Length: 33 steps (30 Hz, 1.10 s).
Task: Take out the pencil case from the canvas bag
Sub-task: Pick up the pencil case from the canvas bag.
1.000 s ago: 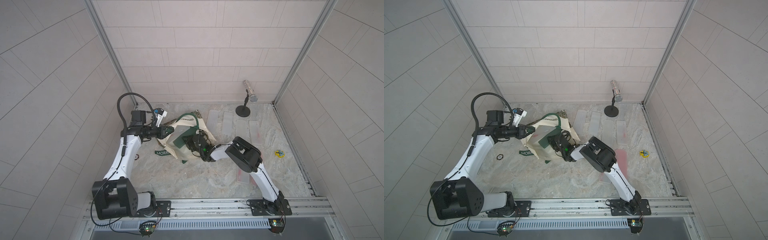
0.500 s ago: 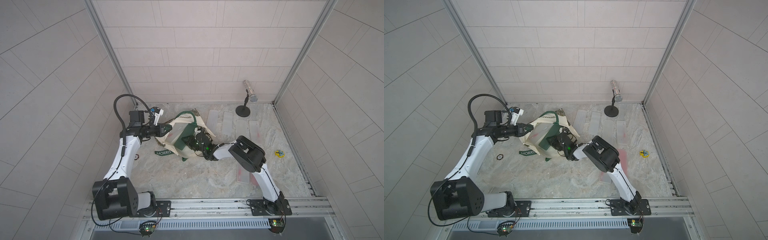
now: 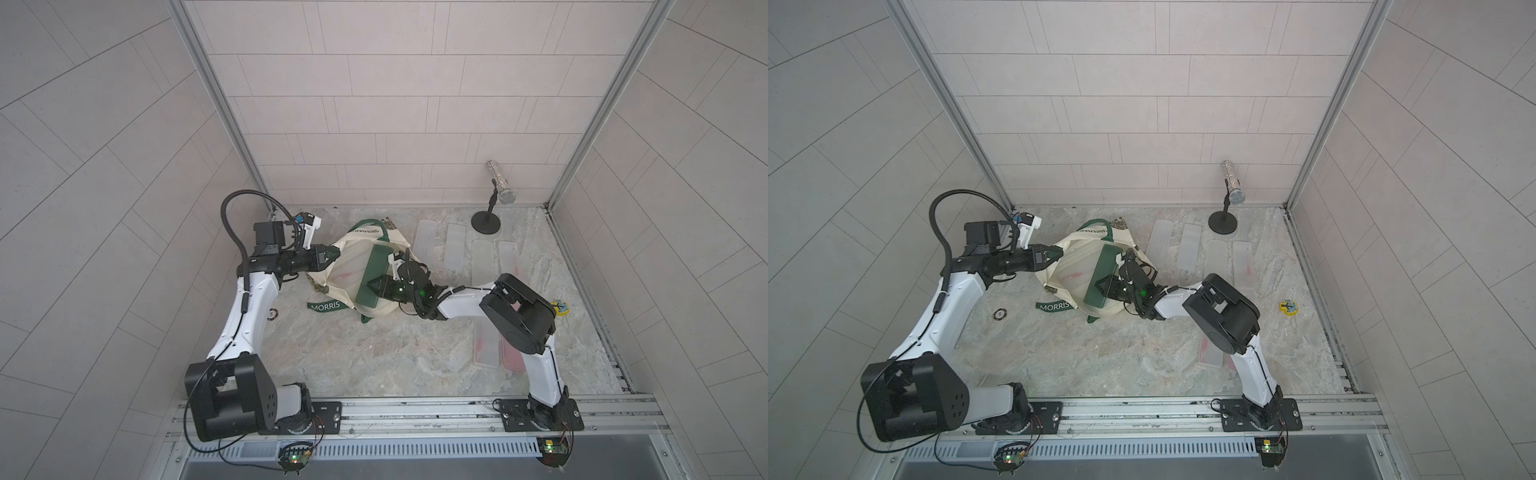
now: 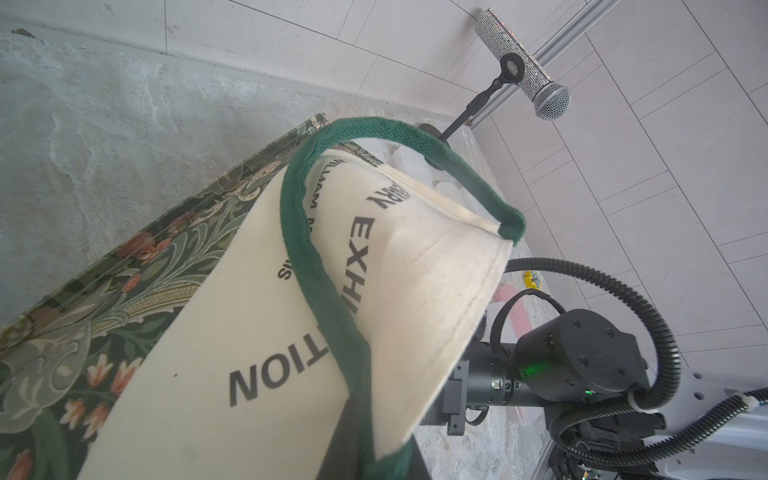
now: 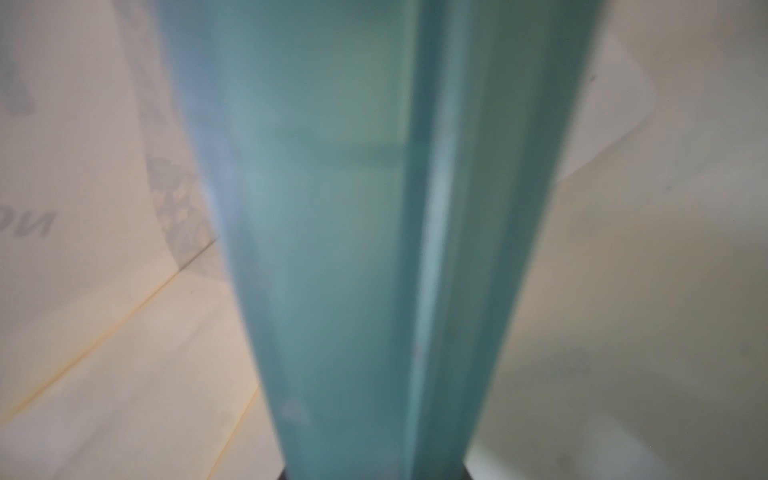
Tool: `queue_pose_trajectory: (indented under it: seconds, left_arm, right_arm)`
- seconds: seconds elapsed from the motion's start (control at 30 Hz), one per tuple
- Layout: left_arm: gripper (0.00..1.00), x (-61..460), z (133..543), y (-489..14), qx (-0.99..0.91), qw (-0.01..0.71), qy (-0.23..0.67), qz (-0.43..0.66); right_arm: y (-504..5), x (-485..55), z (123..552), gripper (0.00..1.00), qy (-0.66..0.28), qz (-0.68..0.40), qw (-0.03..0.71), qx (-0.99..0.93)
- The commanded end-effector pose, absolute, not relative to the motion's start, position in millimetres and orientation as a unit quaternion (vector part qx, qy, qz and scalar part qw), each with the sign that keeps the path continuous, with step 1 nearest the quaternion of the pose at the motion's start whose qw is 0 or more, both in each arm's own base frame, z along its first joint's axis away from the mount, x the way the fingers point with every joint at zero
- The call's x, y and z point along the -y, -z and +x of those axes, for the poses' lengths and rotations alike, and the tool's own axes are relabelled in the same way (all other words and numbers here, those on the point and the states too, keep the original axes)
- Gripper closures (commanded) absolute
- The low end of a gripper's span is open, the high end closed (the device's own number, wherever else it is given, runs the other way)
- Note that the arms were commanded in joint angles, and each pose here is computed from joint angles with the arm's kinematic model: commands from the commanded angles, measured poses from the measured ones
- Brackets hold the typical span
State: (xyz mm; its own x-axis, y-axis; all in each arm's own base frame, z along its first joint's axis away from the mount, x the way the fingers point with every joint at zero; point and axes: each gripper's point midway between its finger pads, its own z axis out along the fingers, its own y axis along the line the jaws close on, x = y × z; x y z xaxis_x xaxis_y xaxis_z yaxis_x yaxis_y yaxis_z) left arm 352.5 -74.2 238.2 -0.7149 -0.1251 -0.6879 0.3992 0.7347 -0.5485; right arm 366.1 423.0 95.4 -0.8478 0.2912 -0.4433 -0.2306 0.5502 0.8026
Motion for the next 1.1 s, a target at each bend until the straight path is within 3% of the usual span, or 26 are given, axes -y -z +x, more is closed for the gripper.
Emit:
queue_pose_trajectory:
  seconds: [0.0, 0.43, 1.07]
  left_arm:
    - [1.00, 69, 356, -241, -0.851, 0.382, 0.352, 0.073]
    - [1.00, 69, 358, -242, -0.849, 0.386, 0.355, 0.068]
    - [1.00, 67, 357, -253, -0.834, 0.403, 0.372, 0.057]
  right_arm:
    - [-118, -419, 352, 0.82, -0.464, -0.045, 0.289, -0.836]
    - [-155, -394, 314, 0.80, -0.441, -0.152, 0.317, -0.825]
    - [-170, -350, 279, 0.80, -0.463, -0.123, 0.305, -0.823]
